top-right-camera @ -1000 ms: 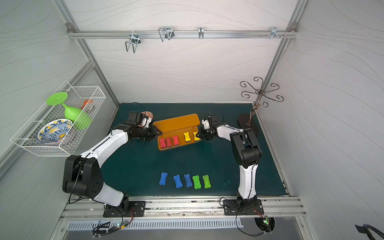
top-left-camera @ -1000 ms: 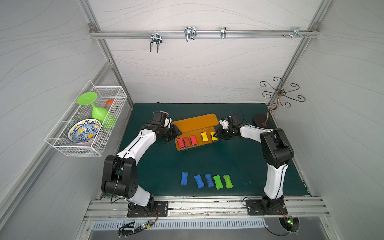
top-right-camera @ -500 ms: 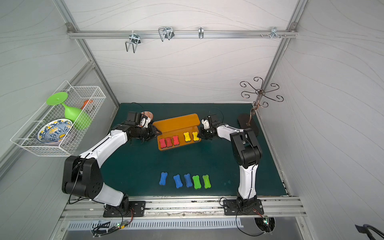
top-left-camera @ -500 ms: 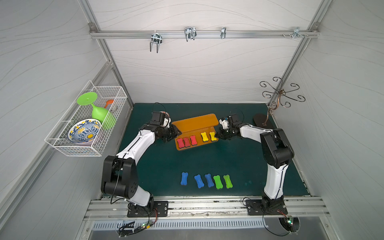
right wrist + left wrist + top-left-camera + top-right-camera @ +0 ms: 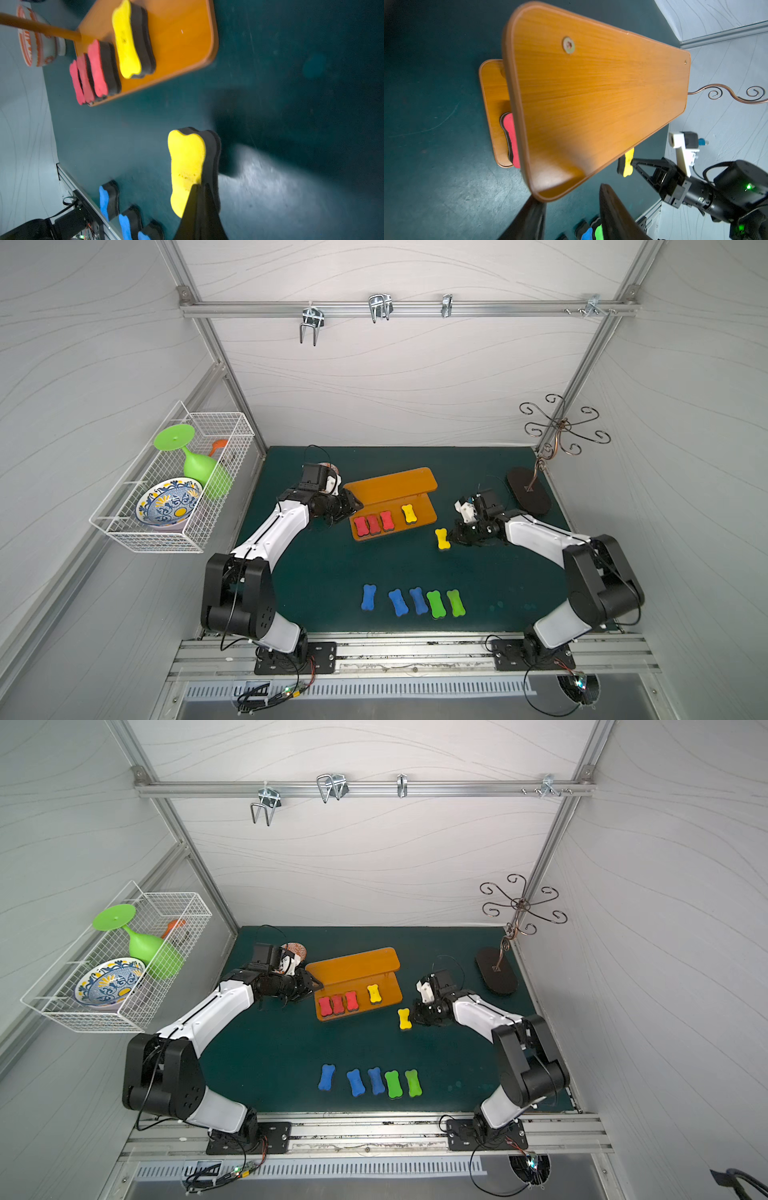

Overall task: Remove the whiteboard erasers from the shelf
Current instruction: Place the whiteboard eraser at the center of the board.

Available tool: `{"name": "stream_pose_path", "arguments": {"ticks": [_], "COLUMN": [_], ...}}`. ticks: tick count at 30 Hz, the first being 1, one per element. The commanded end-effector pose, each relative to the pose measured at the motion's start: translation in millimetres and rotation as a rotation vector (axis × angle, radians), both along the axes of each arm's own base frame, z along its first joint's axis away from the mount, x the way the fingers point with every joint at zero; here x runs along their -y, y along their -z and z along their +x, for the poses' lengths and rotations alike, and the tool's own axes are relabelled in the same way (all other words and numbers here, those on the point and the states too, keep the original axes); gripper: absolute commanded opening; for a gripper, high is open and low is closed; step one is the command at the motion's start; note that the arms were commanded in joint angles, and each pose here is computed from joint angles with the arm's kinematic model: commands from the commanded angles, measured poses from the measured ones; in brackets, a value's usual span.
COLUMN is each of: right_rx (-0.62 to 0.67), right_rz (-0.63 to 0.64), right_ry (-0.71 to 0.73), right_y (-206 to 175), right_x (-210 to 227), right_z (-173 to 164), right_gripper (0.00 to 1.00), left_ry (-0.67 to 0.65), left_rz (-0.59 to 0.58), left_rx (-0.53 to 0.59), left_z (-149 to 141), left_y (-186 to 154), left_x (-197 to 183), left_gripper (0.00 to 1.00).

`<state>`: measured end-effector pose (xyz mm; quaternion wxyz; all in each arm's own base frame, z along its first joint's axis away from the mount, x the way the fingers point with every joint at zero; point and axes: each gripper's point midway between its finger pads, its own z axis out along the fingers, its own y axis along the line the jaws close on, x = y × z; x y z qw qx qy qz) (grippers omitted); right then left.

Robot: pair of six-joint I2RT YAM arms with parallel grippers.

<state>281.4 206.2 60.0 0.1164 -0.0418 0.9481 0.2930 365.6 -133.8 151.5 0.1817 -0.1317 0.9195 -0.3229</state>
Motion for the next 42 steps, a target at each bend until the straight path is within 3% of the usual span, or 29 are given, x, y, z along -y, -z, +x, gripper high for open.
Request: {"name": "stream_pose_path", "arguments": {"ticks": [1, 12, 19, 25, 33, 42], "right_rx": [-0.079, -0.1, -0.076, -0.015, 0.105, 0.139], "right_rz": [-0.056, -0.082, -0.067, 0.048, 0.199, 0.244], "right_ry": [-0.005, -0.012, -0.033, -0.062, -0.024, 0.052], "right_y": [17, 29, 13, -19, -50, -36], "right_x": [9, 18, 13, -12, -49, -60], "right_z": [-36, -60, -51, -20, 49, 85], "right_gripper": [0.0, 0.01, 0.37, 0.45, 0.45, 0.48], "left_ry": [0.001, 0.0, -0.004, -0.023, -0.057, -0.052], "left_rz": [-0.015, -0.003, 0.011, 0.042, 0.05, 0.043], "left_rx": [0.078, 0.074, 0.082, 0.095, 0.071, 0.056], "left_z": [10, 12, 11, 11, 14, 16], "left_y": [-17, -15, -17, -21, -15, -8], "left_x": [0, -2, -4, -12, -22, -21], "left_gripper": [0.45, 0.45, 0.45, 0.46, 0.46, 0.46]}}
